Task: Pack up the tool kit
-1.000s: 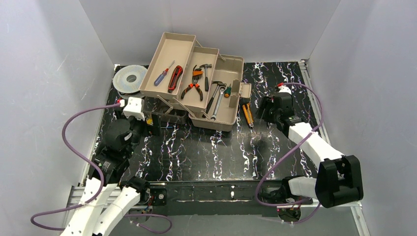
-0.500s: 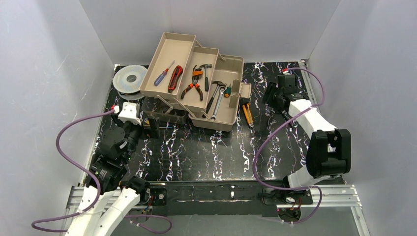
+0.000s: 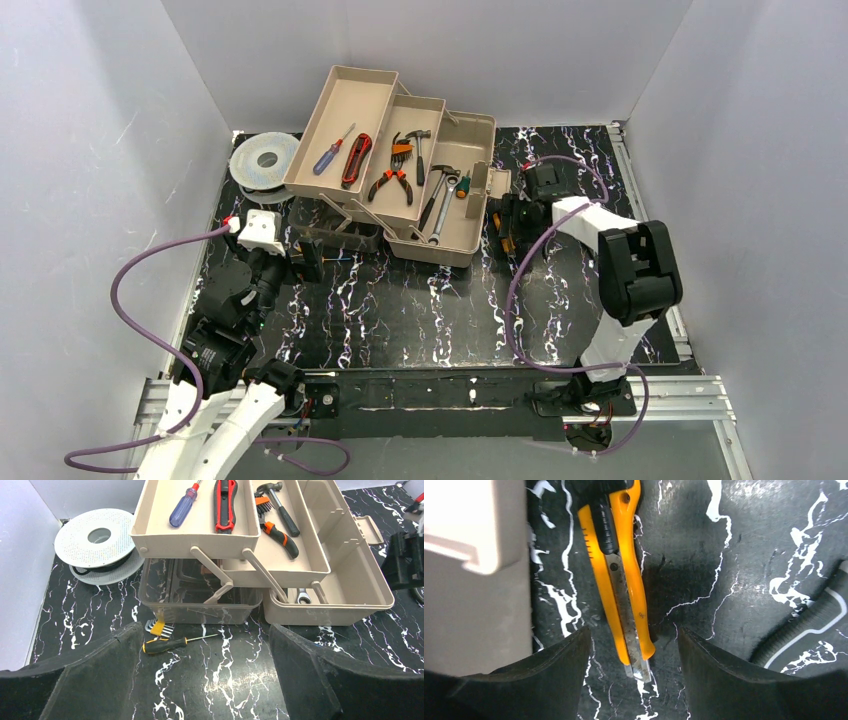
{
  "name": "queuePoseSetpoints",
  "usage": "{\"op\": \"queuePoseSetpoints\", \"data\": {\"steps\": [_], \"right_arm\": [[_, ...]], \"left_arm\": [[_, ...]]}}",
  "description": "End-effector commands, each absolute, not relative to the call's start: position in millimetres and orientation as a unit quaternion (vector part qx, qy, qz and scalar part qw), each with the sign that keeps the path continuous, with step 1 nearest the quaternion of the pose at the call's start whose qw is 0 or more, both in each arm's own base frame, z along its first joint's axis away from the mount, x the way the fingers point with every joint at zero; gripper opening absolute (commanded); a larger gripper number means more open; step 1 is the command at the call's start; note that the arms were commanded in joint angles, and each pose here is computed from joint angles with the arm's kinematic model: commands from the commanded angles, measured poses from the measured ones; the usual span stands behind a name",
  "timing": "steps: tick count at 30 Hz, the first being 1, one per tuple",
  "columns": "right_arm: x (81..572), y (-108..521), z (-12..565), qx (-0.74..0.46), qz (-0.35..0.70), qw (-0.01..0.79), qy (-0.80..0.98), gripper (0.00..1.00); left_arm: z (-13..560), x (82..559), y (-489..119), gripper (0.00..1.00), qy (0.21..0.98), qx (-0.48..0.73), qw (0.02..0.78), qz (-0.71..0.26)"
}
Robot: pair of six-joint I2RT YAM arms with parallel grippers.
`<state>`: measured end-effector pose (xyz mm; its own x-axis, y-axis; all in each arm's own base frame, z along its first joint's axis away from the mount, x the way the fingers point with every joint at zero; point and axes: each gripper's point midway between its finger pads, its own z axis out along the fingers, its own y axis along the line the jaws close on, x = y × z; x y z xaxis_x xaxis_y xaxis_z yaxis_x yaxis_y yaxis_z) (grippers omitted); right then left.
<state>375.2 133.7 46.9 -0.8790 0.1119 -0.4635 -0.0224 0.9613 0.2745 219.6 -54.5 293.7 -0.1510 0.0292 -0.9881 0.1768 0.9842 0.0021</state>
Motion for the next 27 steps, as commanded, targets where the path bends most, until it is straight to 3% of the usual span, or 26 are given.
{"op": "queuePoseSetpoints", "data": {"steps": [1,3,6,9,10,17,19,22,23,27], "right_arm": [[387,131,52,-0.007,0.079,0.256,0.963,0.71],[386,128,47,-0.009,0.057,0.249,0.967,0.69],[383,125,41,-0.01,0.04,0.237,0.971,0.55],[381,120,41,-0.005,0.025,0.237,0.971,0.3],[381,116,45,0.002,0.018,0.248,0.969,0.25],[376,103,98,0.04,0.028,0.358,0.933,0.22],[374,106,105,0.033,0.037,0.36,0.932,0.27],[371,115,98,0.01,0.051,0.33,0.943,0.62],[371,120,94,0.001,0.062,0.319,0.946,0.68],[374,132,71,-0.012,0.077,0.281,0.956,0.77]], "left_arm": [[292,219,-52,0.98,0.756,0.065,0.649,-0.05],[292,220,-52,0.98,0.756,0.065,0.649,-0.05],[291,220,-51,0.98,0.756,0.065,0.649,-0.048],[292,219,-51,0.98,0.756,0.064,0.65,-0.048],[292,219,-51,0.98,0.756,0.064,0.65,-0.048],[293,218,-50,0.98,0.754,0.063,0.653,-0.048],[293,218,-50,0.98,0.753,0.062,0.654,-0.048],[294,217,-49,0.98,0.752,0.061,0.655,-0.048],[294,217,-49,0.98,0.752,0.061,0.655,-0.047],[294,216,-49,0.98,0.751,0.061,0.655,-0.048]]}}
